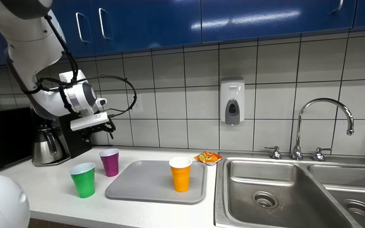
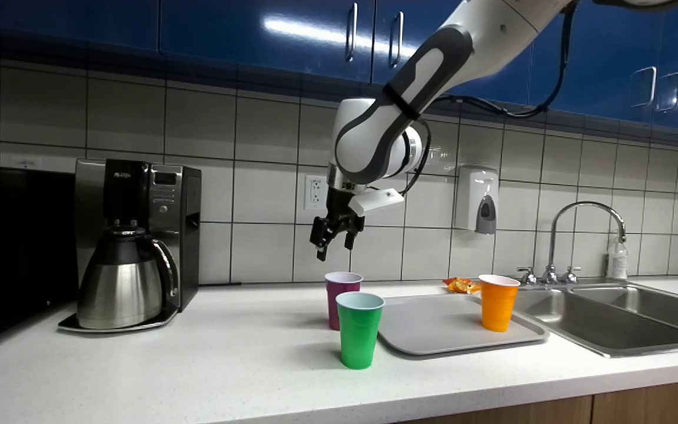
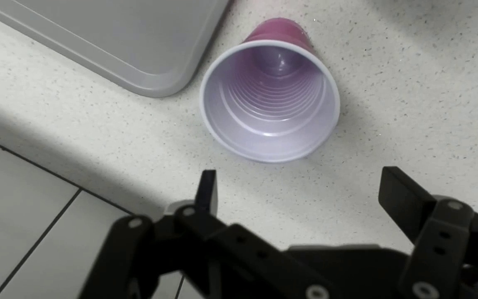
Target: Remove the green, purple and orange cups from the tray
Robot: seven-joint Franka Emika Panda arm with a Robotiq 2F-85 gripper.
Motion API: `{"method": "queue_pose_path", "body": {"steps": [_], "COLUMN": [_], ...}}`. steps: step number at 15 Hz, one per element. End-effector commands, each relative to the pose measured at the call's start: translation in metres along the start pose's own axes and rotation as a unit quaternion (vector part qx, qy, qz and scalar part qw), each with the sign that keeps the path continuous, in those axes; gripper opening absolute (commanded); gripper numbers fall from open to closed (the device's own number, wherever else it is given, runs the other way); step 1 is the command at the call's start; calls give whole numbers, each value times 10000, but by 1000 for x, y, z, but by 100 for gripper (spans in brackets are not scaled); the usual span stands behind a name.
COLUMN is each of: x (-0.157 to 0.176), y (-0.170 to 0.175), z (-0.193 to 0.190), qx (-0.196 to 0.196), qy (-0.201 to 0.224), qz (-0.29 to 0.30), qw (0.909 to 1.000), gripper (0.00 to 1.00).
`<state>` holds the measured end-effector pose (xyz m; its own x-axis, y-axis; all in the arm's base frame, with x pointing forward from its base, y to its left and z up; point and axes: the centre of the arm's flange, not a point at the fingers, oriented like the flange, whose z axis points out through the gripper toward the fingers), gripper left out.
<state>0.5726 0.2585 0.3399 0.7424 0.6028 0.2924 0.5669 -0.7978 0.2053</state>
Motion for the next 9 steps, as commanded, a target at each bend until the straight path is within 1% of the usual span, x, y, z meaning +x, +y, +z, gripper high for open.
{"method": "queue_pose_path", "body": {"steps": [1, 6, 9], "x": [-20, -42, -61], "y": [13, 38, 57], "z": [-16, -24, -27], "qx": [-188, -324, -417], "qy": [35, -12, -64], "qz": [149, 332, 455], "qw": [9997, 9989, 9981], "gripper": [100, 100, 100]}}
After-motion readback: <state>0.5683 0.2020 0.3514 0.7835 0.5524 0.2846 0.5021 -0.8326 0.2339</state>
